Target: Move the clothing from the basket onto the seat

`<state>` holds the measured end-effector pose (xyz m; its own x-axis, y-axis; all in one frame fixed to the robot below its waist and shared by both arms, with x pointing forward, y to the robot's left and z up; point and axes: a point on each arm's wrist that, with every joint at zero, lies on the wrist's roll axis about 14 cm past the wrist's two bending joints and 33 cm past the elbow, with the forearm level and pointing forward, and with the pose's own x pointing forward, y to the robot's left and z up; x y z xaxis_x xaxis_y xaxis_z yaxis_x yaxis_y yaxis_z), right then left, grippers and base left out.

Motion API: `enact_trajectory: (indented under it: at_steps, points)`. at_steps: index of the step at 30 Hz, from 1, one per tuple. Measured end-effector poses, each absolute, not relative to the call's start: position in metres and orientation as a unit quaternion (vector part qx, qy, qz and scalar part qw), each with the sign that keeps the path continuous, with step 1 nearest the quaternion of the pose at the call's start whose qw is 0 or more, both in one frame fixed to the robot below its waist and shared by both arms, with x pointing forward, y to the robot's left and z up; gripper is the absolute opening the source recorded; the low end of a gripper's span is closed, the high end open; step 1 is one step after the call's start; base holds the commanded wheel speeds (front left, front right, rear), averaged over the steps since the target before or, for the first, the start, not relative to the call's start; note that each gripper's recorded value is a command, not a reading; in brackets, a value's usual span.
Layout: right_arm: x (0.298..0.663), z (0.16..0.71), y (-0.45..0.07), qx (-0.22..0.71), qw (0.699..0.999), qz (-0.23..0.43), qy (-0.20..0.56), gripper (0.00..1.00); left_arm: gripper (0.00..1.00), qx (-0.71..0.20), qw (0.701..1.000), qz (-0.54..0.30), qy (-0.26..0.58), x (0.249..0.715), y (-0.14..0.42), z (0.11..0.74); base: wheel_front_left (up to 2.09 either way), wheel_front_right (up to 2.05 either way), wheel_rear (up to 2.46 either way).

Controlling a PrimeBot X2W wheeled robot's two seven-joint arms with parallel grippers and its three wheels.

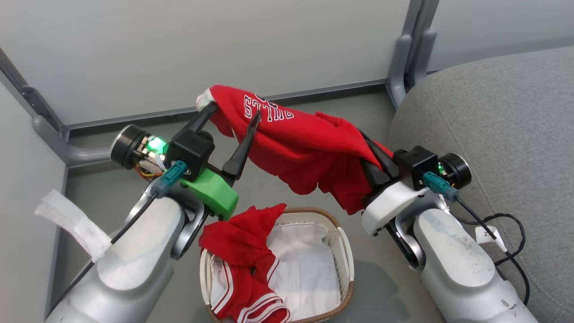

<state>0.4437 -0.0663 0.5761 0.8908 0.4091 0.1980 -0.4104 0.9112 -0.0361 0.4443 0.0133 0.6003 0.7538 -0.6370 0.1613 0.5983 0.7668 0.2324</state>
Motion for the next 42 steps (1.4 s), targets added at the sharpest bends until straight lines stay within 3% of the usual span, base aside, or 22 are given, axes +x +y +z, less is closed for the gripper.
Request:
enact_trajectory:
  at_steps: [9,19,42]
  points:
    - [0.455,0.573,-0.096,0.000,0.981,0.167,-0.098,0.00,1.00,0.029,0.950,-0.309,-0.031,0.434,0.032,0.530,0.00,0.00,0.00]
    - [0.461,0.566,-0.136,-0.002,0.990,0.108,-0.092,0.00,1.00,-0.009,0.949,-0.314,0.007,0.421,0.020,0.499,0.00,0.00,0.00]
    - [0.426,0.565,-0.249,-0.014,0.994,-0.042,-0.096,0.00,1.00,-0.038,0.899,-0.435,0.011,0.409,-0.075,0.482,0.00,0.00,0.00]
